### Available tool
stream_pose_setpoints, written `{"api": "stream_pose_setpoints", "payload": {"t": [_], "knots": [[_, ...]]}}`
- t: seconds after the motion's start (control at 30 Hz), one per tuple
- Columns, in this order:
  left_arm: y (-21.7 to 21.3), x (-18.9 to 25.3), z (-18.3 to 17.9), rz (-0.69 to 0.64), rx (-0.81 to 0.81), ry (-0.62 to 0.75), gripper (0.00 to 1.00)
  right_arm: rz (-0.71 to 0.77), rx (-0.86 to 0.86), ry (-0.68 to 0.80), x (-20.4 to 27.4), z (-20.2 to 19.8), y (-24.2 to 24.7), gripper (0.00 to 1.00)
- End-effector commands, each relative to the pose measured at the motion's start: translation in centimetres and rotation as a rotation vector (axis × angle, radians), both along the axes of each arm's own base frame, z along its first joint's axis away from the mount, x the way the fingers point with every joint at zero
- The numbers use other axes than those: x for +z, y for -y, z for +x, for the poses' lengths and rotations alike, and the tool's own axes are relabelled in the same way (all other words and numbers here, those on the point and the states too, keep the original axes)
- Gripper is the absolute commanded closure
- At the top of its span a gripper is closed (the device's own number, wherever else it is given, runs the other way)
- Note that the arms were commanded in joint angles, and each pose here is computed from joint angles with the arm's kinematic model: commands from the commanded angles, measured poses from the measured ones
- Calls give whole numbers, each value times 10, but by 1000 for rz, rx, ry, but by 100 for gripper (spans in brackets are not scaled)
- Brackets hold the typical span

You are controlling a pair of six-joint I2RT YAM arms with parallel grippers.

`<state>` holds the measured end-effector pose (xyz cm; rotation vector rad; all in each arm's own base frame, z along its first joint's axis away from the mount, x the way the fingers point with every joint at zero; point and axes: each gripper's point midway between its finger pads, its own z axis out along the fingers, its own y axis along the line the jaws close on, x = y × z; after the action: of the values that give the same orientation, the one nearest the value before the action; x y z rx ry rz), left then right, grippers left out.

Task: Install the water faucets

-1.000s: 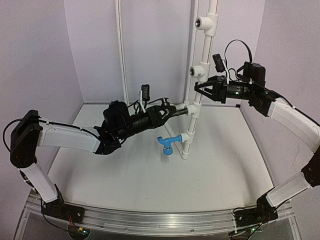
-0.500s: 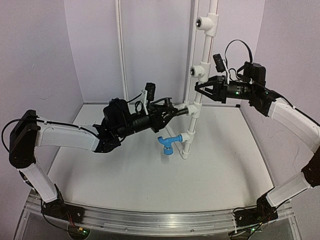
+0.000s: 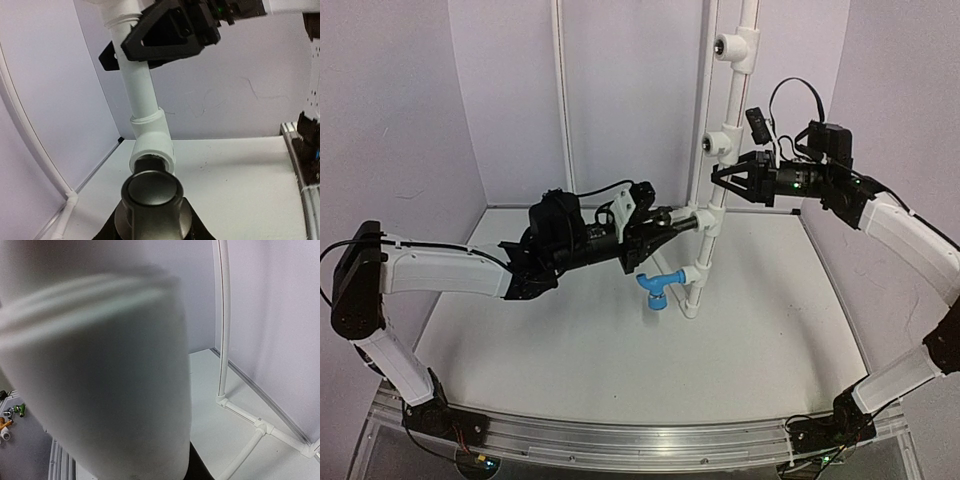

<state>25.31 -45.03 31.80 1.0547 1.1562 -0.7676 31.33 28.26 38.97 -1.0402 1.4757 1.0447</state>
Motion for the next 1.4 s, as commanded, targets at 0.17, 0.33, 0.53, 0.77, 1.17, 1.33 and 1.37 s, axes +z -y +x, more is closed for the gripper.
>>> {"api": "stream_pose_setpoints", "payload": {"t": [0.17, 0.33, 0.53, 0.77, 1.17, 1.33, 1.37], "knots": [[2, -19, -1, 233, 39, 329, 100, -29, 86, -144, -3, -28, -5, 100], [0, -13, 3, 279, 70, 435, 100, -44, 85, -142, -7, -27, -5, 100], [-2, -16, 8, 402, 110, 617, 100, -51, 82, -136, -6, -24, -6, 100], [-6, -21, 15, 532, 152, 779, 100, -57, 81, -136, -8, -23, -6, 100], [-16, -7, 33, 618, 286, 935, 100, -73, 67, -128, -10, -22, -5, 100], [-23, 1, 30, 615, 295, 938, 100, -76, 55, -128, -11, -19, -4, 100], [-25, 2, 29, 616, 297, 935, 100, -75, 51, -127, -10, -17, -3, 100]]}}
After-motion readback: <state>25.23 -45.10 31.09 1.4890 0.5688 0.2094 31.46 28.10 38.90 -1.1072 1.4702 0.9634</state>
